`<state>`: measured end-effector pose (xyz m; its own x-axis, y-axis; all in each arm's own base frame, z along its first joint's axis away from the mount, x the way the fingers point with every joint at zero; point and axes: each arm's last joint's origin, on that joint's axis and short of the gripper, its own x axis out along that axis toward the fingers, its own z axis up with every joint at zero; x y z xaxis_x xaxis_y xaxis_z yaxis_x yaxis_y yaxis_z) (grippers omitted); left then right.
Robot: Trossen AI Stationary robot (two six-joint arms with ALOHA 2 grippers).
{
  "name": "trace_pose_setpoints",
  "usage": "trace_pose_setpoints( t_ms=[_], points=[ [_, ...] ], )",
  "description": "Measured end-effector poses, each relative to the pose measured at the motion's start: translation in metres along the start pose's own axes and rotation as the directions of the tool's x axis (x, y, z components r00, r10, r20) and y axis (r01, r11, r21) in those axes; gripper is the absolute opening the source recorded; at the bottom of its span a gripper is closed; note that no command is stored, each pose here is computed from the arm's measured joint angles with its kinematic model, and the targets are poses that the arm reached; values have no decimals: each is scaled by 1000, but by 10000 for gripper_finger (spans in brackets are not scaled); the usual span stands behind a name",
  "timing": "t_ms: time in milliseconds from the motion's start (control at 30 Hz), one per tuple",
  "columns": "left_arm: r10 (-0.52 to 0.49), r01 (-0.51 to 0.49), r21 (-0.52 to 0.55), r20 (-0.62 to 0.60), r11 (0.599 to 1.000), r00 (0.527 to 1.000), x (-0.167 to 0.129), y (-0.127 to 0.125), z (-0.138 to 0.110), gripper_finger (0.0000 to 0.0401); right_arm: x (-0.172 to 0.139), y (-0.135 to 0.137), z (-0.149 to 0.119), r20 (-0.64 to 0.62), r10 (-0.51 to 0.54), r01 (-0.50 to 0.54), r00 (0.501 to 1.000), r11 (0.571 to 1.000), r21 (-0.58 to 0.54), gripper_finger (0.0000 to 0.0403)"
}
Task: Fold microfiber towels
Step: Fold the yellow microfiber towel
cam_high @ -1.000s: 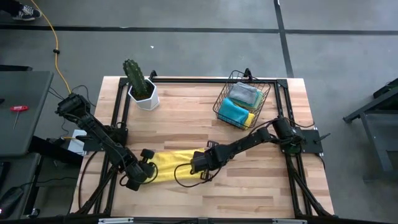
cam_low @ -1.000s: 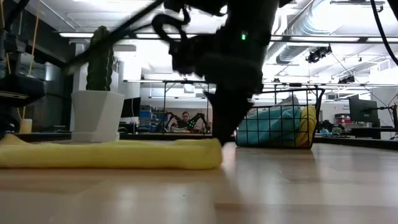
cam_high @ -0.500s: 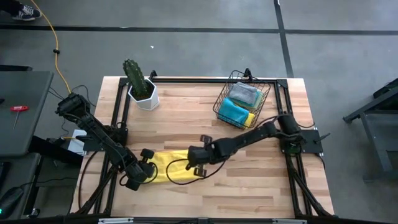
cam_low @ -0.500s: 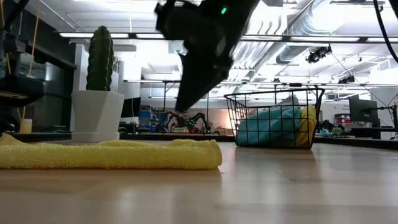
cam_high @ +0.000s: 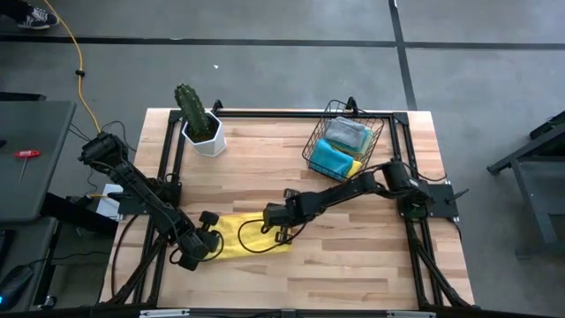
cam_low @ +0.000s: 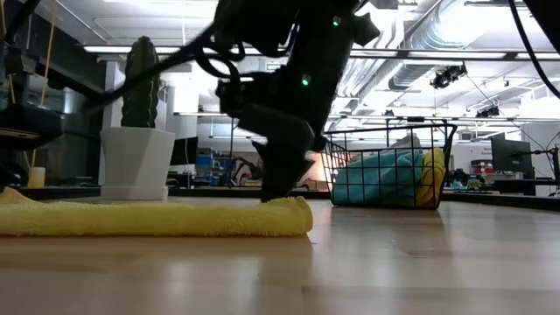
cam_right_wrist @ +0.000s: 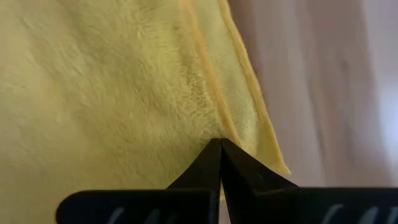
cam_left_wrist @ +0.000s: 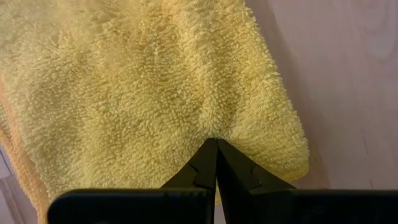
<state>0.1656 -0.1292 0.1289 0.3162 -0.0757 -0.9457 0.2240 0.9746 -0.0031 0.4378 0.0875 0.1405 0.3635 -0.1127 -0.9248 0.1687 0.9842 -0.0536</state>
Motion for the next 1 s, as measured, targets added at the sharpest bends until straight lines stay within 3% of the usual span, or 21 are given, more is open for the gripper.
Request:
trace_pose_setpoints(
  t_ms=[333,700,1000],
  points=[
    [8,-8,-1,7,1000,1000,0,0,0,0,-3,-10,-13,-84,-214,219,973,974,56,0],
    [17,-17,23,5,1000,1000,-1,1,2,0,-12,-1,-14,-34,-265,266,964,964,13,0],
    [68,-64,91,-44,994,997,-26,-4,21,0,-37,7,-17,-15,-281,281,959,960,-4,0]
  ],
)
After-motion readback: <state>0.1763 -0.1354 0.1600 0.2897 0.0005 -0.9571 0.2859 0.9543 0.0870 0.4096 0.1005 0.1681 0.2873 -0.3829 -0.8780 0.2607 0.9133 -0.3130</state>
